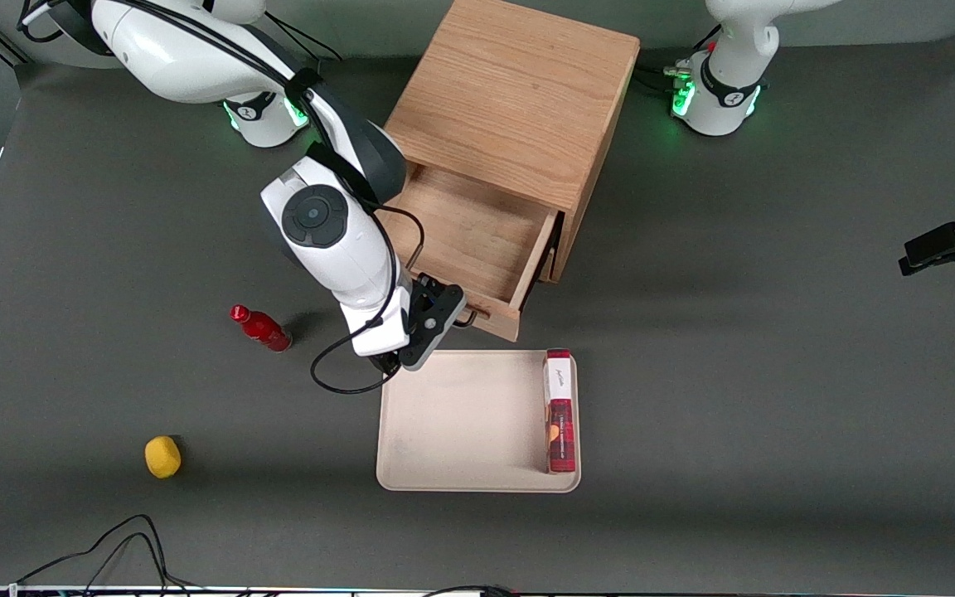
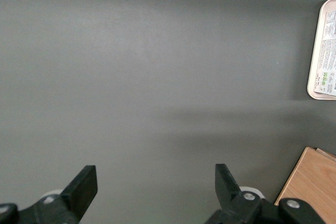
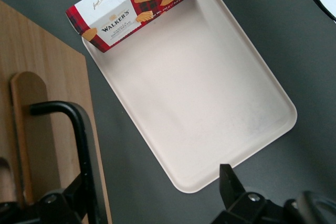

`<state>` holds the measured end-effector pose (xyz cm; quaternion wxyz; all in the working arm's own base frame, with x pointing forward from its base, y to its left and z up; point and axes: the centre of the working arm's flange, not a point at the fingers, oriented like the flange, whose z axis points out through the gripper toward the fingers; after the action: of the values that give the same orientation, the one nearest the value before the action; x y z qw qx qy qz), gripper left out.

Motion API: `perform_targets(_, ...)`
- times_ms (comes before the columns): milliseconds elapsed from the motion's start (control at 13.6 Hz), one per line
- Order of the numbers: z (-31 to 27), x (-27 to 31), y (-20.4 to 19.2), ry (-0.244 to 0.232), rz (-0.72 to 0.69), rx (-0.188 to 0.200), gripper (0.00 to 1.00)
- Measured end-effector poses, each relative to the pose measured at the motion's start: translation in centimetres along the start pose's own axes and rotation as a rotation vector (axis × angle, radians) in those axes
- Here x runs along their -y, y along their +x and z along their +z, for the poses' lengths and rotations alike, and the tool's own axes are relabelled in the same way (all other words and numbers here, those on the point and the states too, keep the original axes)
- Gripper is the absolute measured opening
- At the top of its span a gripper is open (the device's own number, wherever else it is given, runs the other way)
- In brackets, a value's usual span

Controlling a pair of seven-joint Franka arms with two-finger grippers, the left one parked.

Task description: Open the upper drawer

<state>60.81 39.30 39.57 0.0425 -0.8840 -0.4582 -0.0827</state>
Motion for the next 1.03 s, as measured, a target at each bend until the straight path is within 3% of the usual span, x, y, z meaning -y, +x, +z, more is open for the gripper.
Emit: perform_targets(1027,0.3,-2.6,-0.9,0.002,0.023,0.019,1.0)
